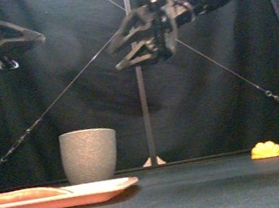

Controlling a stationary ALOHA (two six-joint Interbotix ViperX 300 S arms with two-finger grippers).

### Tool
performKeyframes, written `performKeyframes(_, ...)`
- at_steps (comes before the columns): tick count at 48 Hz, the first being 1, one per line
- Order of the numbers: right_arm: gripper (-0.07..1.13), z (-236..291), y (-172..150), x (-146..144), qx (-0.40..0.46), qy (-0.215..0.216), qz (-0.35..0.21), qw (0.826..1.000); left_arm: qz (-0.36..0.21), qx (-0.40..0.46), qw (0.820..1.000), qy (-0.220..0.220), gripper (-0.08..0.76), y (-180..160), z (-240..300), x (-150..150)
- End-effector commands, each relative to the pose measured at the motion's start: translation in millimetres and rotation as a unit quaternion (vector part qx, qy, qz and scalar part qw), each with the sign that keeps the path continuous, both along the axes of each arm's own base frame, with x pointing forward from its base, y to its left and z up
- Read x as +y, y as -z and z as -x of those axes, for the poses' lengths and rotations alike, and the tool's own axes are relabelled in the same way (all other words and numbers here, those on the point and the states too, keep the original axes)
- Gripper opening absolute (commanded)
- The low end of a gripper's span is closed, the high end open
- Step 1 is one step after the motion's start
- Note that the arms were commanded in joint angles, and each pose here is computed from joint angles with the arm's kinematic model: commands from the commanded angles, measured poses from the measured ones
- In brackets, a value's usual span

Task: Pick the red chile then place it on the pink plate
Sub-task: Drop red chile on the pink plate and return to neutral

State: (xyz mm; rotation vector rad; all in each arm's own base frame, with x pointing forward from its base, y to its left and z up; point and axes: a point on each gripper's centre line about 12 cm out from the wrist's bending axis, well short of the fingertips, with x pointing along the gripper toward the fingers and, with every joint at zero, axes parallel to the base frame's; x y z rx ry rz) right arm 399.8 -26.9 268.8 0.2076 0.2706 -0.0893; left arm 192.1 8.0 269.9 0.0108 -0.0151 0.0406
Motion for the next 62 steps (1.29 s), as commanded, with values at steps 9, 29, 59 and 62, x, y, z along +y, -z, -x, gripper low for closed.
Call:
performKeyframes(9,0.88,121.6,-42.1,6.3,-0.167,-0.002,0.025,0.986,-0.002,-0.005,1.000,-0.011,-0.017,-1.8,0.6,4.0)
performKeyframes(29,0.88,223.1,-48.6,29.9,-0.261,-0.052,0.090,0.960,-0.008,-0.003,1.000,-0.010,-0.017,-0.8,1.0,4.0)
performKeyframes(59,0.88,229.4,-37.0,28.4,-0.242,-0.048,0.094,0.964,-0.032,-0.004,0.999,-0.004,-0.017,-1.6,1.6,2.5)
performKeyframes(62,0.88,229.4,-37.0,28.4,-0.242,-0.048,0.094,0.964,-0.031,-0.006,0.999,-0.005,-0.017,-2.2,2.0,2.5)
